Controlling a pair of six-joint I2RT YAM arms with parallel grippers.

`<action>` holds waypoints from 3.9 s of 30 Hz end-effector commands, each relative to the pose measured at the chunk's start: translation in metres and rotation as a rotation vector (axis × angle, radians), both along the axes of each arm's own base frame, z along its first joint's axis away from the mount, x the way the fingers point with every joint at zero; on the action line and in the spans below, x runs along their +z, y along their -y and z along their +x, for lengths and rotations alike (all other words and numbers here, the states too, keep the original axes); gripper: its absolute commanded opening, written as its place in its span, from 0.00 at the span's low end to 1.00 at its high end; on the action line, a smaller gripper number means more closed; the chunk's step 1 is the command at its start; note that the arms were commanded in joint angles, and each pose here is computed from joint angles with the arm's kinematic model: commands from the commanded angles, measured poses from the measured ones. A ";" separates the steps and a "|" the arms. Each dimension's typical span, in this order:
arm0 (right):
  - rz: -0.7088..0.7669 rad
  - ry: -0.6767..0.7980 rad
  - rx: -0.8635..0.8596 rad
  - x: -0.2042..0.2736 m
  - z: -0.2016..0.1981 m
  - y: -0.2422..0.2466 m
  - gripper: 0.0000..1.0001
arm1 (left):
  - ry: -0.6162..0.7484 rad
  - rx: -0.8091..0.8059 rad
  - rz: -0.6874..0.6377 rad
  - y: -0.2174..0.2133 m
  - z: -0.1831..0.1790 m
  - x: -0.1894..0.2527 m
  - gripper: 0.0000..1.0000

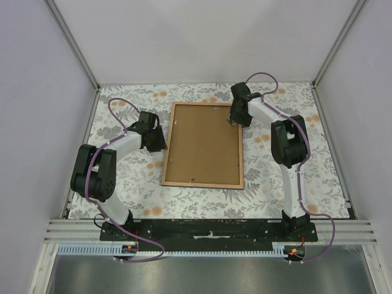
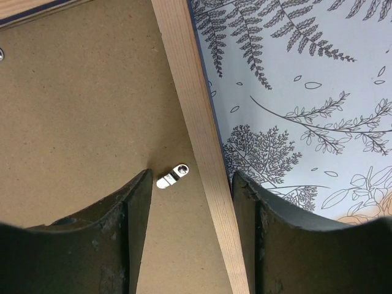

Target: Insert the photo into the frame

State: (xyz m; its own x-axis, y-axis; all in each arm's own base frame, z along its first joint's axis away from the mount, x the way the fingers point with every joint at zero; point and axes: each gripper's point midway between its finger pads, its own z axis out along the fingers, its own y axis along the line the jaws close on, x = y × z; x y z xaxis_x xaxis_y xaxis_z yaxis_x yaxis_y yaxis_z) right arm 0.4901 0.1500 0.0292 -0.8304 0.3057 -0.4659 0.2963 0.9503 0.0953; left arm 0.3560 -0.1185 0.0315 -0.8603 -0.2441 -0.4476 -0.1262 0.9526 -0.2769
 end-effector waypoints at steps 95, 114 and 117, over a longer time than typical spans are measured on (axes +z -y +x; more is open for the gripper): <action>-0.043 -0.019 -0.044 -0.007 -0.002 0.009 0.33 | -0.034 -0.045 0.002 0.007 -0.014 -0.008 0.41; 0.032 -0.042 -0.159 -0.022 0.003 -0.002 0.44 | -0.036 -0.061 -0.005 0.013 -0.019 -0.009 0.41; 0.039 -0.045 -0.160 -0.023 0.003 -0.003 0.46 | -0.035 -0.063 -0.007 0.013 -0.020 -0.009 0.41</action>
